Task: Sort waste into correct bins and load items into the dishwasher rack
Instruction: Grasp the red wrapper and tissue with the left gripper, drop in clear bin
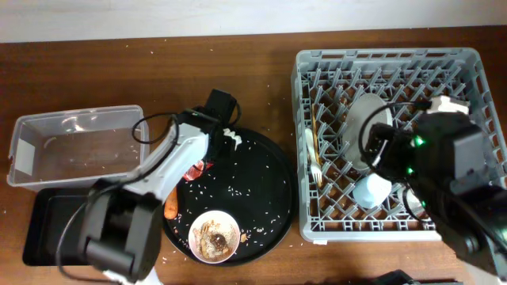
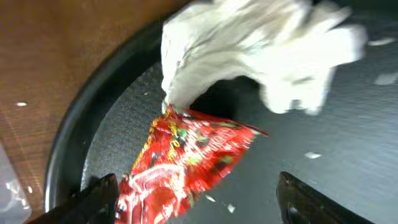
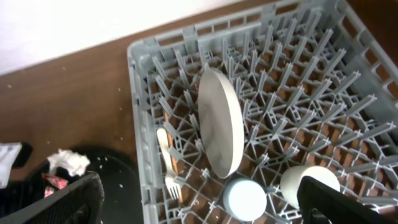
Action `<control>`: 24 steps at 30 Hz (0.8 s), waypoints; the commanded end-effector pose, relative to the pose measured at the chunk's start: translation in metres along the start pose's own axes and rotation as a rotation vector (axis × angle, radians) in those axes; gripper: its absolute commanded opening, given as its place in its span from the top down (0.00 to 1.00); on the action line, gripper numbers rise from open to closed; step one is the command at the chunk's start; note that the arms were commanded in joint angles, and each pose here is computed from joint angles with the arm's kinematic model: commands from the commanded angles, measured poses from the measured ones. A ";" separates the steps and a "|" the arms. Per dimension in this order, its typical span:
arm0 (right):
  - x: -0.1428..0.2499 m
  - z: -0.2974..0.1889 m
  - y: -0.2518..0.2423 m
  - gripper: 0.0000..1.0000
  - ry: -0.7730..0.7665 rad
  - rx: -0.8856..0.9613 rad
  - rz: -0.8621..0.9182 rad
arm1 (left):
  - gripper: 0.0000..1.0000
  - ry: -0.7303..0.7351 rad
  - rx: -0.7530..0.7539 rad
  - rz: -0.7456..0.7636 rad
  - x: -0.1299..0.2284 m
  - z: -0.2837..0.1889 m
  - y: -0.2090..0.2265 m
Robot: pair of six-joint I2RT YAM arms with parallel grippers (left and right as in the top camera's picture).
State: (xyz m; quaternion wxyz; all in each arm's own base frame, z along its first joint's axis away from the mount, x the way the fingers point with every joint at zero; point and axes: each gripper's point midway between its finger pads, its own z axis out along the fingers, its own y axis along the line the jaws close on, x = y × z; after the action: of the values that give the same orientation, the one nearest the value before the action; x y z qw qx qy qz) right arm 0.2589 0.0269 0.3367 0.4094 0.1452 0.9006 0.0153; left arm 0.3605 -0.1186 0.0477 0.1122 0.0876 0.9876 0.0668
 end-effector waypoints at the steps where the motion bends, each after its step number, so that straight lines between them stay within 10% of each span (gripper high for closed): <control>1: 0.007 0.032 0.005 0.01 0.083 0.056 -0.023 | 0.39 0.096 -0.080 0.059 0.009 0.053 0.018; 3: 0.030 0.056 0.029 0.01 0.232 -0.021 -0.075 | 0.61 0.131 -0.016 0.016 0.013 0.064 0.020; 6: -0.011 0.033 0.016 0.01 0.019 0.013 -0.036 | 1.00 0.159 0.009 -0.006 0.019 0.059 0.026; 13: -0.043 -0.082 -0.030 0.01 -0.360 -0.046 0.040 | 1.00 -0.114 0.080 -0.051 0.007 -0.092 0.042; 15: -0.043 -0.080 -0.030 0.01 -0.354 -0.044 0.038 | 0.57 -0.038 0.094 -0.015 0.027 -0.076 0.029; 24: -0.043 -0.080 -0.030 0.01 -0.354 -0.043 0.038 | 0.43 0.054 0.139 -0.047 0.108 0.031 0.010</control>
State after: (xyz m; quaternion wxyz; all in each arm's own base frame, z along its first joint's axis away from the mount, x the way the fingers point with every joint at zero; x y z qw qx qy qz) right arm 0.2182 -0.0019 0.4167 0.5622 0.1507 0.8127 0.0287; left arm 0.2691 -0.0835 0.0066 0.0733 0.0748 0.9945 0.0070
